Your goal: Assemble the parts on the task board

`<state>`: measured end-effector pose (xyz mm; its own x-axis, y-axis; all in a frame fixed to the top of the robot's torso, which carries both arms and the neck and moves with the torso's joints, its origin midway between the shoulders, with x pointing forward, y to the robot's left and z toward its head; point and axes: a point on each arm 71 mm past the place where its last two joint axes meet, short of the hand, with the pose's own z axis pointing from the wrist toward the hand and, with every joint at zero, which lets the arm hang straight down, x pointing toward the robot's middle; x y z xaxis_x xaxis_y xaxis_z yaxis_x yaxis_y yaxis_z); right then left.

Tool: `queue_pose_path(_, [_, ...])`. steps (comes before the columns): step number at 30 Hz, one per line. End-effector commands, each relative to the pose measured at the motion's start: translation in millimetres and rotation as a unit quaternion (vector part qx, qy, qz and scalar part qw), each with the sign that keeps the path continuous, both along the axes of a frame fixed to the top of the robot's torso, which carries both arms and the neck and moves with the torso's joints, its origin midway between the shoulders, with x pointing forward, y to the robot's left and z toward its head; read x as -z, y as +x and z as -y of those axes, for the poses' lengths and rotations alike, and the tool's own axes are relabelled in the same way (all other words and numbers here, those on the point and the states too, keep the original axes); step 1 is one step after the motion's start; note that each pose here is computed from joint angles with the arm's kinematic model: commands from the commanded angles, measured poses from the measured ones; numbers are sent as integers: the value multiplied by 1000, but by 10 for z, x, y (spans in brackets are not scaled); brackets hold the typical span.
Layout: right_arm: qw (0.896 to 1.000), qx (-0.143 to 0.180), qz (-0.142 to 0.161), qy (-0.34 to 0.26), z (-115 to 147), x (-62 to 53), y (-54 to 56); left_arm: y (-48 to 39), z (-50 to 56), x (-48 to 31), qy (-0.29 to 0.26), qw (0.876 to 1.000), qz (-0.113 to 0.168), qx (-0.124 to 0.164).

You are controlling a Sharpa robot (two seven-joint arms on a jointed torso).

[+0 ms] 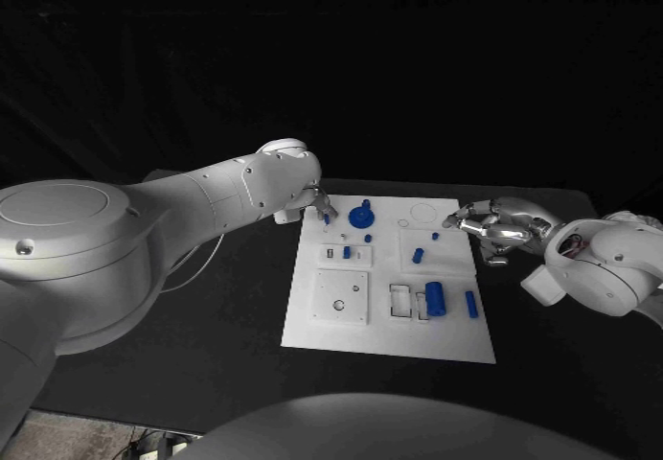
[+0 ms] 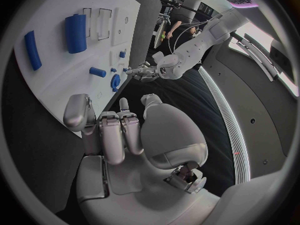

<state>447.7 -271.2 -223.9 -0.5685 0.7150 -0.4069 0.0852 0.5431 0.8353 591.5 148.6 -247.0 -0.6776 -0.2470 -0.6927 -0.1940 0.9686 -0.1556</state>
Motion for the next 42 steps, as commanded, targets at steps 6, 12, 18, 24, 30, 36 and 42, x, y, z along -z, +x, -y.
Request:
queue_pose_path(6, [1000, -9, -2, 1, -12, 2, -14, 4, 56, 1, -10, 1000, 6, 5])
queue_pose_path(12, [1000, -9, -3, 1, -11, 2, -18, -7, 59, 21, -7, 1000, 1, 4])
queue_pose_path(18, [1000, -9, -3, 1, -5, 1, -24, -17, 52, 53, -6, 1000, -3, 2])
queue_pose_path(24, [1000, -9, -3, 1, 2, -1, -28, -20, 52, 65, -3, 1000, -4, -1])
queue_pose_path(30, [1000, -9, -3, 1, 1, -1, -30, -18, 45, 64, -2, 1000, -1, -4])
queue_pose_path(36, [1000, -9, -4, 1, 5, 0, -30, -13, 39, 62, -4, 1000, 2, -4])
queue_pose_path(42, [1000, -9, -4, 1, 6, 1, -30, -12, 42, 60, -7, 1000, 4, -3])
